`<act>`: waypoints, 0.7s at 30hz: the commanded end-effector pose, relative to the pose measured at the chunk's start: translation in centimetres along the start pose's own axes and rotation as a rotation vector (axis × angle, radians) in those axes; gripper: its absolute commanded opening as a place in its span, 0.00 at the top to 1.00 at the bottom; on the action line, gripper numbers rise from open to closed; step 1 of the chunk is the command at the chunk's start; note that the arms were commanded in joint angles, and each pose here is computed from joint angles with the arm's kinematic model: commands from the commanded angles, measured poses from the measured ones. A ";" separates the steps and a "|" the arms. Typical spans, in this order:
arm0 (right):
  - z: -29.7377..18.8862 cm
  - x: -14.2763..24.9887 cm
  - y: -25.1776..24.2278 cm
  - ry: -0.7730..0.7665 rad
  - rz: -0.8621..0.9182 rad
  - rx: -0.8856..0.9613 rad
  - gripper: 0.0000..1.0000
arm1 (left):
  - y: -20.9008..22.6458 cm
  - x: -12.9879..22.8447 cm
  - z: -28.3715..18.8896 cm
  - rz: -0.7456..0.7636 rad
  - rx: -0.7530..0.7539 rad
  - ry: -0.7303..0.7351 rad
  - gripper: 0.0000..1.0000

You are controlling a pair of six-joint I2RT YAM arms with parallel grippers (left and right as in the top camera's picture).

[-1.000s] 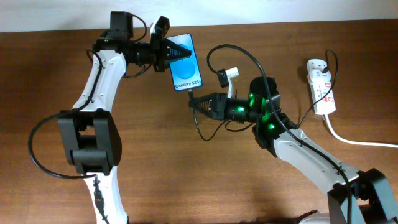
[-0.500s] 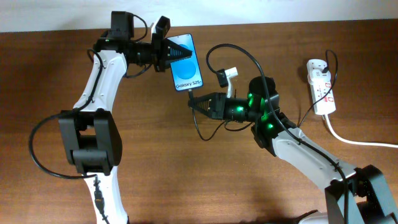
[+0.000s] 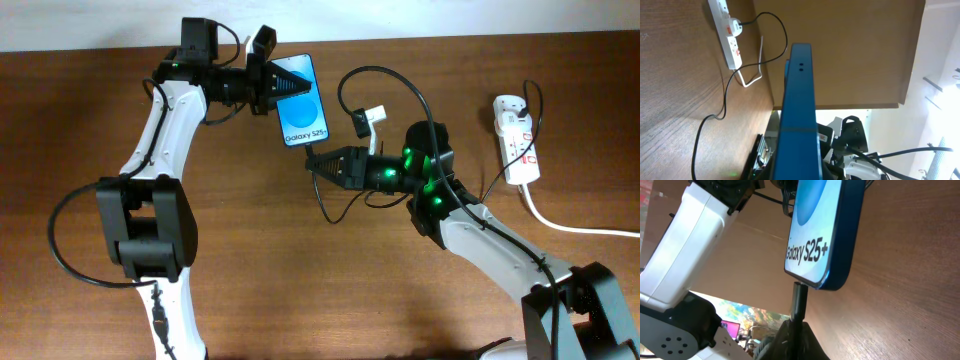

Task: Plug charger to phone and switch on socket
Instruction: 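Push the cable plug up into the phone's bottom port with the right gripper, then release the plug and lower the phone flat with the left gripper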

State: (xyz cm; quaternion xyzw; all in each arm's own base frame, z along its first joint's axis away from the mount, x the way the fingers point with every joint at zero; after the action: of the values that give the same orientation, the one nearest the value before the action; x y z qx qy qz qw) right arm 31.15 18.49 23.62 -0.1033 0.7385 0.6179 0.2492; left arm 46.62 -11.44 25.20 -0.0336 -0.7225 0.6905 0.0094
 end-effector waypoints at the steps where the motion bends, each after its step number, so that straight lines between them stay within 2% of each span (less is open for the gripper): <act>1: -0.8 -1.8 -0.7 -0.150 -0.032 0.091 0.96 | -1.2 0.7 1.6 0.035 0.052 0.066 1.00; 4: -0.8 -1.8 -0.8 -0.148 -0.030 0.091 0.96 | -1.2 0.7 1.8 0.043 0.052 0.068 1.00; 5: -0.8 -1.4 -1.2 -0.127 0.007 0.112 0.85 | -1.2 0.7 1.6 0.048 0.050 0.064 1.00; 6: -0.8 -1.3 -1.3 -0.114 0.016 0.115 0.78 | -1.1 0.6 1.4 0.051 0.048 0.059 1.00; 8: -1.0 -1.3 -1.3 -0.103 -0.006 0.105 0.68 | -0.8 0.4 1.2 0.051 0.001 0.026 1.00; 10: -2.4 -1.8 -1.8 -0.084 -0.033 0.083 0.62 | -0.1 -0.1 0.7 0.050 -0.088 -0.038 1.00; 12: -4.2 -1.8 -3.7 -0.075 -0.008 0.161 0.51 | 0.7 -0.6 -0.2 0.083 -0.189 -0.105 1.00; 14: -6.4 -1.4 -6.1 -0.087 0.026 0.321 0.50 | 2.3 -0.2 -0.7 0.054 -0.364 -0.150 1.00; 16: -6.7 -1.1 -6.9 -0.097 0.033 0.407 0.50 | 3.4 0.8 -0.6 0.037 -0.488 -0.128 1.00; 19: -6.7 -1.1 -7.2 -0.101 0.017 0.434 0.49 | 4.5 2.2 0.3 -0.006 -0.524 -0.051 1.00; 21: -6.7 -1.1 -7.2 -0.098 0.017 0.435 0.49 | 6.9 2.0 0.4 -0.065 -0.573 -0.033 1.00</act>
State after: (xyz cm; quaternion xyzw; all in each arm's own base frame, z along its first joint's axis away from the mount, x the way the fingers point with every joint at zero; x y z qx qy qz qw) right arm 33.60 10.46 18.63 -0.0054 0.8410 0.4601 0.2847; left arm 44.40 -11.33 20.45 0.0063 -0.8805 0.4740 -0.0018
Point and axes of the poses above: each gripper's point midway between its finger pads, its own z axis out along the fingers, its own y axis along the line the jaws close on, x = y × z, the point moved 10 cm from there along -z, back along the fingers, and after that the axes turned 7 degrees about -z, right-handed, at the moved point
